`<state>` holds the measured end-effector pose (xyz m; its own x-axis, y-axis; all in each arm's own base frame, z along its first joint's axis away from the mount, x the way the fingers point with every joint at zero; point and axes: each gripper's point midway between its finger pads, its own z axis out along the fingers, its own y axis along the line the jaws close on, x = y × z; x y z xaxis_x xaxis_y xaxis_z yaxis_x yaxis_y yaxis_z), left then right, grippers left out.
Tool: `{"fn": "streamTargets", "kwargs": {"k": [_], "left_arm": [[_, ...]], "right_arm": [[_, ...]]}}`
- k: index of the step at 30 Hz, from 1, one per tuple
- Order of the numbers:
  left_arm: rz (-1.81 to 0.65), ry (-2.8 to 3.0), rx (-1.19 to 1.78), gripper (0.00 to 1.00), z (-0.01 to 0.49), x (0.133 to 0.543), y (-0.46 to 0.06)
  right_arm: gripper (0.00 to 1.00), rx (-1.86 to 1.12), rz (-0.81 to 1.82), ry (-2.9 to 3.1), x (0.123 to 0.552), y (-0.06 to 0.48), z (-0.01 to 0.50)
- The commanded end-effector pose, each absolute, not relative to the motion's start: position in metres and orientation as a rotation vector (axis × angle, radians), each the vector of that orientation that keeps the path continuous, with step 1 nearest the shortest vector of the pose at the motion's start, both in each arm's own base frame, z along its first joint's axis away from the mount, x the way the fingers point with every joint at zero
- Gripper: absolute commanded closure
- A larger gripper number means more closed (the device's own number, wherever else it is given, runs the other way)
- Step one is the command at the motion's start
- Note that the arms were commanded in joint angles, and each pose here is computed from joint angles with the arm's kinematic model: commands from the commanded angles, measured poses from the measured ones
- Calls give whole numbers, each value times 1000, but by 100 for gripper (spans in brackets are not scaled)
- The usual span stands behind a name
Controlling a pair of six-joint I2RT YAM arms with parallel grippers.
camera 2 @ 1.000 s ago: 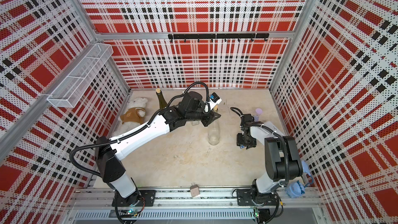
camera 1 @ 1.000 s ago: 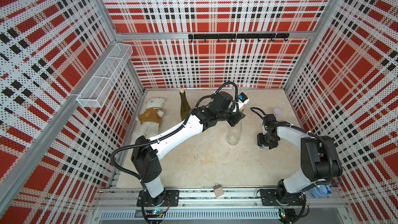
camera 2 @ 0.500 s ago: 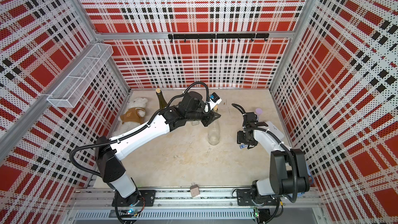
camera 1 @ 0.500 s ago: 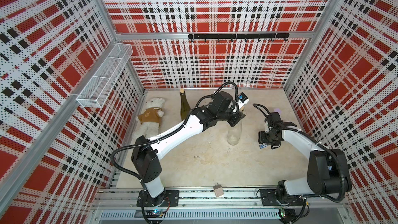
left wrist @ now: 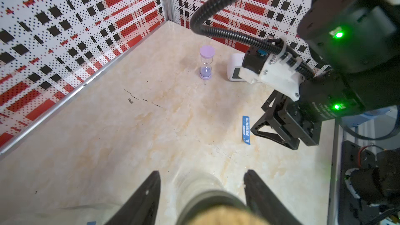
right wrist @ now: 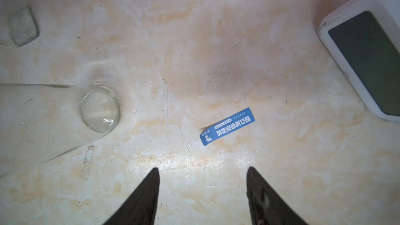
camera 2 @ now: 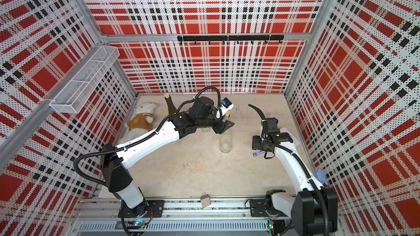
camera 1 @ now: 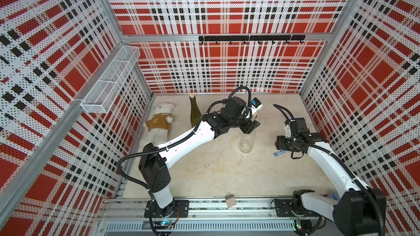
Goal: Remove the label from the bottle
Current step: Move the bottle to the center of the board.
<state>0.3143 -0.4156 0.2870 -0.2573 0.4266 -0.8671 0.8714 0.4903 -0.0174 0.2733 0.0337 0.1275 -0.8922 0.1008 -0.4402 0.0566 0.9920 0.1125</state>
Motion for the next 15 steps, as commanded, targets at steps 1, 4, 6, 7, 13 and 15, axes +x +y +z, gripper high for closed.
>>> {"fn": "streamTargets", "kwargs": {"k": [1,4,6,7,13,15], "left_arm": [[-669,1815,1052,26,316,313,-419],[-666,1801,1033,18,327,313,-416],[-665,1788,1019,13,335,312,-413],[-666,1779,1014,11,340,311,-411],[-712,1733,993,0,364,301,-406],[-733,1716,990,1,371,296,-405]], "right_arm": [[33,96,180,2591,275,38,153],[32,59,221,2523,276,43,168],[25,26,254,2471,277,48,178],[23,8,269,2450,278,50,183],[10,-50,343,2328,279,61,208],[0,-41,348,2301,279,61,214]]}}
